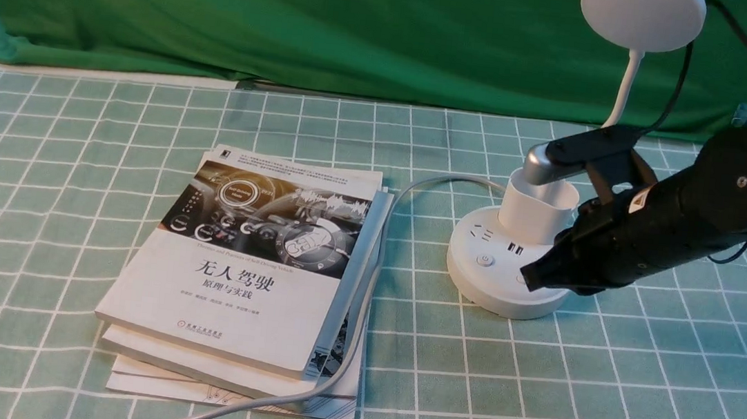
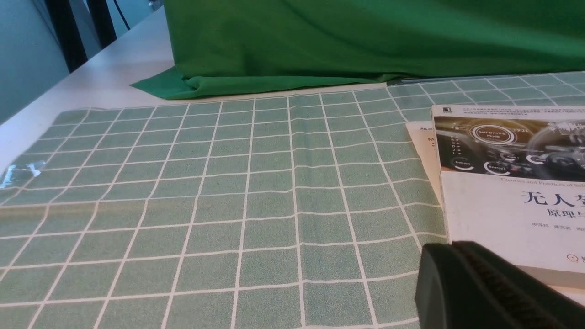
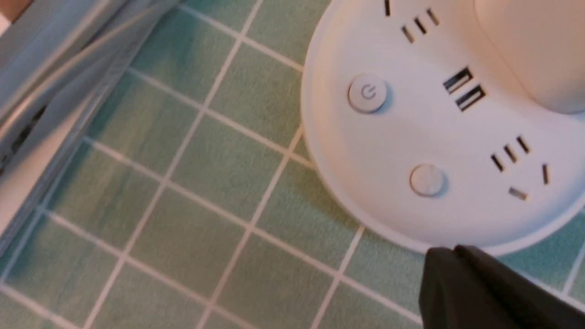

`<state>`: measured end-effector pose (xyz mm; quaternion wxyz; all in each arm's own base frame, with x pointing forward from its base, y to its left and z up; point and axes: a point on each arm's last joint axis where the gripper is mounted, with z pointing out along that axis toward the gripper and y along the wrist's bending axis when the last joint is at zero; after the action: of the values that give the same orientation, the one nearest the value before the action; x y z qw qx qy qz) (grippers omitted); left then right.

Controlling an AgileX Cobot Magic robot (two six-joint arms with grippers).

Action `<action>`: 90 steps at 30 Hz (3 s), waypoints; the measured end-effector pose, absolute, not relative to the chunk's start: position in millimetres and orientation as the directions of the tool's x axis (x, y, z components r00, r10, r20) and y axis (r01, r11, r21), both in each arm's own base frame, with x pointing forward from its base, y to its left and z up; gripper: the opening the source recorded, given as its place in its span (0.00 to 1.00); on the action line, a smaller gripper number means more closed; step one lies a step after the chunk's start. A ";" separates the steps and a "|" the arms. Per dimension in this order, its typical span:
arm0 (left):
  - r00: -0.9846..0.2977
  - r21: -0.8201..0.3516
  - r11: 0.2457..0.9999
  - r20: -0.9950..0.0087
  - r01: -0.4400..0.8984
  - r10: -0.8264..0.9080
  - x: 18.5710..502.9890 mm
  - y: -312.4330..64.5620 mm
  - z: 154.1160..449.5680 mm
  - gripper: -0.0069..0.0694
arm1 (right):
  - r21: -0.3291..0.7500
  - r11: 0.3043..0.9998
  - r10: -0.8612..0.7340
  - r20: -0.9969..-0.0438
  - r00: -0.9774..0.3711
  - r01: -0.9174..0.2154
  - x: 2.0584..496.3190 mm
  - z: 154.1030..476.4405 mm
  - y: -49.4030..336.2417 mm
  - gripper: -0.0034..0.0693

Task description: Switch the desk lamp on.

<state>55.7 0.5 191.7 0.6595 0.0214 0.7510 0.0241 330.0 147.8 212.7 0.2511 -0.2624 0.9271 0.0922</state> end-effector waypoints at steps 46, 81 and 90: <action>-0.129 0.064 0.998 -0.990 0.000 0.064 55.7 0.5 191.7 0.12 | 0.017 0.854 -0.438 -0.515 -0.737 -0.519 357.6 165.4 159.3 0.10; -0.129 0.064 0.998 -0.990 0.000 0.064 55.7 0.5 191.7 0.12 | 0.003 0.897 -0.172 -0.919 -0.356 -0.442 136.8 311.2 61.6 0.15; -0.129 0.064 0.998 -0.990 0.000 0.064 55.7 0.5 191.7 0.12 | -0.014 0.910 -0.083 -0.985 -0.149 -0.414 96.8 304.2 43.0 0.19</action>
<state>55.7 0.5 191.7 0.6595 0.0214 0.7510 0.0241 96.8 43.0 304.2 0.6306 -0.1665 0.7465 0.1315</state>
